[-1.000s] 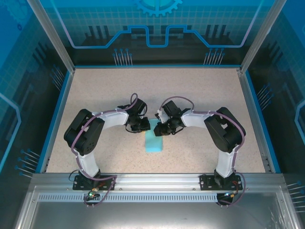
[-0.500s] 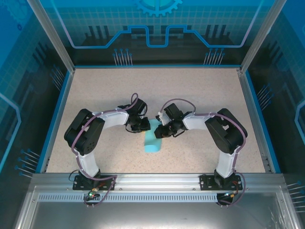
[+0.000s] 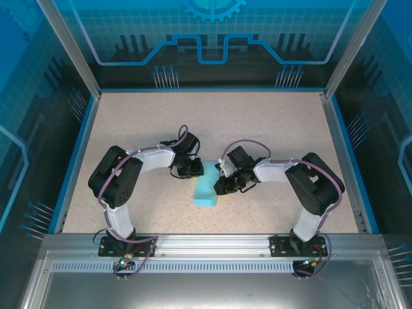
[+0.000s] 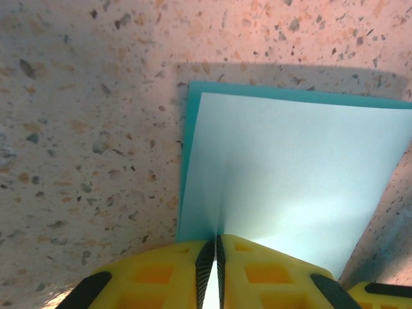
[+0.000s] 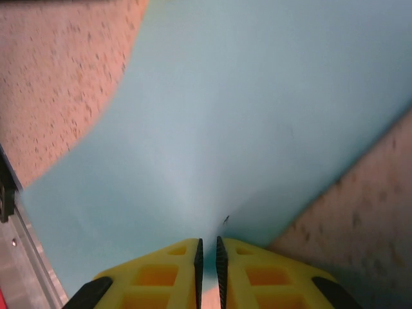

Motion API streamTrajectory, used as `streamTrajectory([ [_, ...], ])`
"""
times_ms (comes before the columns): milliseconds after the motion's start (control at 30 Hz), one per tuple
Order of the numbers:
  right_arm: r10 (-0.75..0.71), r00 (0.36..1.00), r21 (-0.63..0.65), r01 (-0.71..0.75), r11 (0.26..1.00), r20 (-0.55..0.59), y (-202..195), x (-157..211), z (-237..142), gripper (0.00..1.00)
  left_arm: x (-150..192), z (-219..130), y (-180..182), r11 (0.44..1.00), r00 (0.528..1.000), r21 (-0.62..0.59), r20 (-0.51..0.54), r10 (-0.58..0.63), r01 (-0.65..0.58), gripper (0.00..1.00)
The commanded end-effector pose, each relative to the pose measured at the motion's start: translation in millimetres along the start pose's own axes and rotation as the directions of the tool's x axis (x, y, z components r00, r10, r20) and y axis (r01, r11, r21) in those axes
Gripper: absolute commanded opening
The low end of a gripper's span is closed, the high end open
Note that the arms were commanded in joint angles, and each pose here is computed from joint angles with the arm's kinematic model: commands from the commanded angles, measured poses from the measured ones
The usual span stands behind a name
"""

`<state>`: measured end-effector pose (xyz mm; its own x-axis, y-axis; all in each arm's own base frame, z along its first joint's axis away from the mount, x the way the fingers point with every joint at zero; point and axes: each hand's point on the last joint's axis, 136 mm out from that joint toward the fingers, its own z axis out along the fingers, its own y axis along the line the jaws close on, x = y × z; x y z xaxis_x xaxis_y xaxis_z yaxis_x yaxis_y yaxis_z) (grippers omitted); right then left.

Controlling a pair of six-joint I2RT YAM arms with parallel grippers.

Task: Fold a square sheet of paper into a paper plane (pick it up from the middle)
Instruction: Fold the square sheet of paper in half at the center of the table.

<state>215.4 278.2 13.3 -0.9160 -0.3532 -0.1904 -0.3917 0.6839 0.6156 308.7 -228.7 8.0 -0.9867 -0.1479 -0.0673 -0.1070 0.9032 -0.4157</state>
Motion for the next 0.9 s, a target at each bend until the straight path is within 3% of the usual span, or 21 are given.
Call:
streamTrajectory([
  [0, 0.060, 0.992, 0.024, -0.058, 0.998, -0.112, 5.3, 34.0, -6.9, 0.17, 26.8, 21.9, 60.0, 0.976, 0.995, -0.218, -0.088, -0.052, 0.032, 0.17],
  [333, 0.061, 0.994, -0.036, -0.058, 0.998, 0.086, 41.7, -28.3, -11.6, 0.18, 26.4, 22.6, 56.3, 0.980, 0.995, -0.200, -0.089, -0.045, 0.027, 0.17],
  [867, 0.086, 0.993, 0.013, -0.085, 0.996, -0.084, 17.1, 28.5, 23.8, 0.18, 27.5, 24.7, 58.3, 0.980, 0.995, -0.196, -0.093, -0.038, 0.019, 0.17],
])
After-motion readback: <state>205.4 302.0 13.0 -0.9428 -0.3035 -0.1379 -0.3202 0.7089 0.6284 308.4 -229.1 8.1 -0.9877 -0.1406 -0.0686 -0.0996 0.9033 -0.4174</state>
